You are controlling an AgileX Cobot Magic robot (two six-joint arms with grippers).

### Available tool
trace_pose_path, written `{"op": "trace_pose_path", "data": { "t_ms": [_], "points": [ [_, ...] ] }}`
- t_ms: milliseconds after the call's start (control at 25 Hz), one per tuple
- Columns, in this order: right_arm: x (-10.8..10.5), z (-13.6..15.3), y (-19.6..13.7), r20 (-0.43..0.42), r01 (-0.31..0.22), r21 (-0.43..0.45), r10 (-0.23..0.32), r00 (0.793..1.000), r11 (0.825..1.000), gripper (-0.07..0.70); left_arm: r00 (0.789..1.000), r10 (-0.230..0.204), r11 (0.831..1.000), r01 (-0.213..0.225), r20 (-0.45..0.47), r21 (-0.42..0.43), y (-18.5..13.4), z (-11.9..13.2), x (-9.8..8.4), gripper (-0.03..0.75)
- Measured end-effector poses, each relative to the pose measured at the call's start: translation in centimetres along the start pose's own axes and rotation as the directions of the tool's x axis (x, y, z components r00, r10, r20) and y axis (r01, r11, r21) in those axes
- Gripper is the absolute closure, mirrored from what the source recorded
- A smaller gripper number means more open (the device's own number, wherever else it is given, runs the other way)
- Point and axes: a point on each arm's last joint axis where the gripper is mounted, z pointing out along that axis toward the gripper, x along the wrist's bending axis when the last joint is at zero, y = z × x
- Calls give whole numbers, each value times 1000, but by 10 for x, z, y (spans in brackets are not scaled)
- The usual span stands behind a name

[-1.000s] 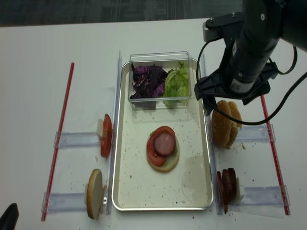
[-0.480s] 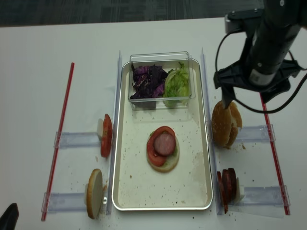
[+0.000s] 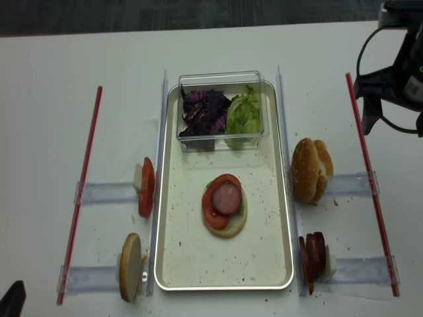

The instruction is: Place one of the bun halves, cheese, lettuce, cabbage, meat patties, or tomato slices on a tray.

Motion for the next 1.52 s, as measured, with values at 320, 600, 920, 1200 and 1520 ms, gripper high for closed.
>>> {"op": "trace_pose_path", "data": {
  "t_ms": [320, 600, 920, 1200, 1520],
  "points": [
    [1, -3, -3, -13, 21, -8, -21, 1000, 1000, -20, 1000, 0, 1000, 0, 0, 0, 0, 0, 0, 223],
    [-6, 1, -49, -11, 28, 32, -28, 1000, 999, -20, 1000, 0, 1000, 0, 0, 0, 0, 0, 0, 223],
    [-13, 15, -115, -36, 38, 44, -36, 999, 998, -20, 1000, 0, 1000, 0, 0, 0, 0, 0, 0, 223],
    [-22, 30, -165, -21, 42, -31, -42, 999, 999, -17, 1000, 0, 1000, 0, 0, 0, 0, 0, 0, 223],
    [-28, 17, -195, -17, 51, -222, -56, 998, 974, -17, 1000, 0, 1000, 0, 0, 0, 0, 0, 0, 223]
  ]
}}
